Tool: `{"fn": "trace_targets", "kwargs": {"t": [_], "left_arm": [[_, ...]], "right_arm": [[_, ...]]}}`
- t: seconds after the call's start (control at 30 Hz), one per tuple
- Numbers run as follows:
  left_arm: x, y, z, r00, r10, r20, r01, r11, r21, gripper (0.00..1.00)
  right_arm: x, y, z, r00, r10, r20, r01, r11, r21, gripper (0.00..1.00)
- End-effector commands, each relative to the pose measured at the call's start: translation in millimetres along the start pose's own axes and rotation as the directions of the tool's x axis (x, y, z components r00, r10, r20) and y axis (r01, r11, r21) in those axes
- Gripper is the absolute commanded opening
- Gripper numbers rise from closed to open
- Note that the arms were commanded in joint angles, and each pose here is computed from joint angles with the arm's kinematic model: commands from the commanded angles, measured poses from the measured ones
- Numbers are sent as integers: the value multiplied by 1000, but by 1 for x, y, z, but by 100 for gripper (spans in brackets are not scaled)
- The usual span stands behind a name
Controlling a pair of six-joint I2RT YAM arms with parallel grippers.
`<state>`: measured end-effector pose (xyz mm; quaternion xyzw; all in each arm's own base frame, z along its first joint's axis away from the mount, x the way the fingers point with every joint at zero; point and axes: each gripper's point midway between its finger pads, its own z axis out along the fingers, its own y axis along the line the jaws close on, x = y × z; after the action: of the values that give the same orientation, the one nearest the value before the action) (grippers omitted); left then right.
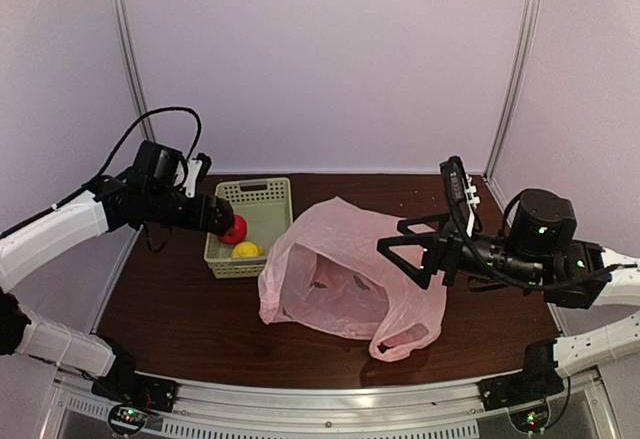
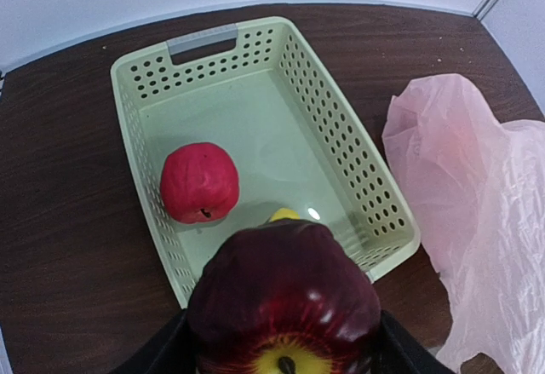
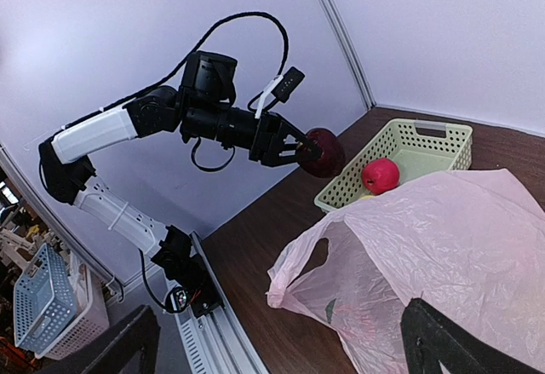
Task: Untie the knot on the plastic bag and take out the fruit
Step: Place the fake fruit in the bin.
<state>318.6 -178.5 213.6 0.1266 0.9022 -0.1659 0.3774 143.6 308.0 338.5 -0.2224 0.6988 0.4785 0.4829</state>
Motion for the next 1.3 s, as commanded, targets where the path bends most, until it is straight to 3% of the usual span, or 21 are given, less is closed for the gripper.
{"fn": "trace_targets", "kwargs": {"t": [0.0,0.43,0.87,1.27], "left_arm": [[10,22,18,998,48,-33,-51,994,-99,32],[46,41,52,988,44,-151,-66,988,-143,37],[53,41,54,985,43,-170,-67,988,-137,69],[54,40,53,984,45,-172,-68,990,-127,84]], "right_arm": [[4,-8,-1,1000,10,-5,-10,1000,29,100],[5,-8,-1,1000,14,-11,-13,999,32,100],[7,-8,4,1000,21,-15,-20,999,34,100],[7,-8,5,1000,22,-19,-22,999,31,100]]}}
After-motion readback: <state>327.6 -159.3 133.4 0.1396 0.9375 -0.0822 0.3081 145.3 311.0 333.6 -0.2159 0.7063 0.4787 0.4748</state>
